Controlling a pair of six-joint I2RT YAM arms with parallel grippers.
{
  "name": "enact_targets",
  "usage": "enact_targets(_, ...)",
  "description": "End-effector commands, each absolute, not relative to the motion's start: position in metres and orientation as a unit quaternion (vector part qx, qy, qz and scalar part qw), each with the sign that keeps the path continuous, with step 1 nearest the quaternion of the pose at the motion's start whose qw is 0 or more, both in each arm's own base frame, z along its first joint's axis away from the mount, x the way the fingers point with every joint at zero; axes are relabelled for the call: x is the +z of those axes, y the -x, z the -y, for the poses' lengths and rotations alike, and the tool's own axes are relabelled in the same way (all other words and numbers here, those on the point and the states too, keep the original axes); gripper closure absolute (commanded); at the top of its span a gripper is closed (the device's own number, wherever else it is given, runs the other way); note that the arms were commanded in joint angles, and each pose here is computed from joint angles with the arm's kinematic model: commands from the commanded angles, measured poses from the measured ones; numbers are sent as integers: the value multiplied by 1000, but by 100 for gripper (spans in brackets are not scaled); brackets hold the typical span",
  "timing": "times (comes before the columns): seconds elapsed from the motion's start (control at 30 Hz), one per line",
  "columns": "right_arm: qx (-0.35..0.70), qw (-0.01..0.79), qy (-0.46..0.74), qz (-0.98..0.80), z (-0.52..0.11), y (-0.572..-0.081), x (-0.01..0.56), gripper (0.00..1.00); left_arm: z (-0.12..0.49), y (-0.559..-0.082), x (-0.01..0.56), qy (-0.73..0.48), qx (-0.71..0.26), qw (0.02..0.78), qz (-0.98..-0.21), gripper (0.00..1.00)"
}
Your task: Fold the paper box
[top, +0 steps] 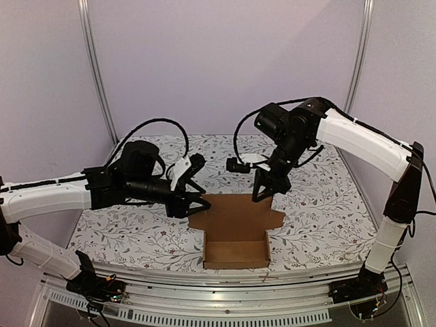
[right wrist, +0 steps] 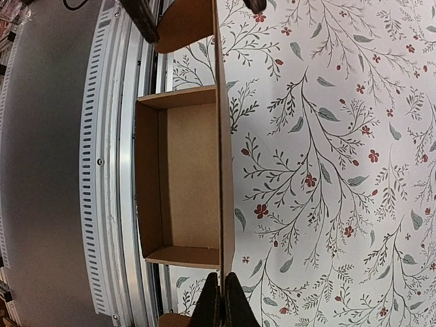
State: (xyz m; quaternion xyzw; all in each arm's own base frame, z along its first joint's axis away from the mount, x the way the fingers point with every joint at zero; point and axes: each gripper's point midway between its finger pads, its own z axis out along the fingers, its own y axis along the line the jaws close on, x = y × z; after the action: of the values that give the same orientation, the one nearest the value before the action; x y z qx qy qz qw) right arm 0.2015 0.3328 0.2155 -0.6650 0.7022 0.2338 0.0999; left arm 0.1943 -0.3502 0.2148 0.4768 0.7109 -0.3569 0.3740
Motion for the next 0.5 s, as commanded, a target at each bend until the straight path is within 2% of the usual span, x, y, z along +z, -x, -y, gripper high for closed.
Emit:
enact_targets(0.0,230,73,645,-725,-318,-207,204,100,315,-216,230,-374,-312,460,-742,39)
enact_targets(0.13,271,73,607,-743,-312,-215,208,100,288,-217,210,-278,-336,496,-751,30)
enact_targets(0.23,285,73,597,-746,-310,-215,210,100,278,-215,190,-241,-354,510,-746,29)
enact_targets(0.33,297,71,590,-747,-311,-215,210,100,276,-213,176,-241,-362,524,-732,28)
enact_targets(0.47,312,61,578,-752,-313,-215,207,100,295,-210,157,-284,-369,492,-736,27)
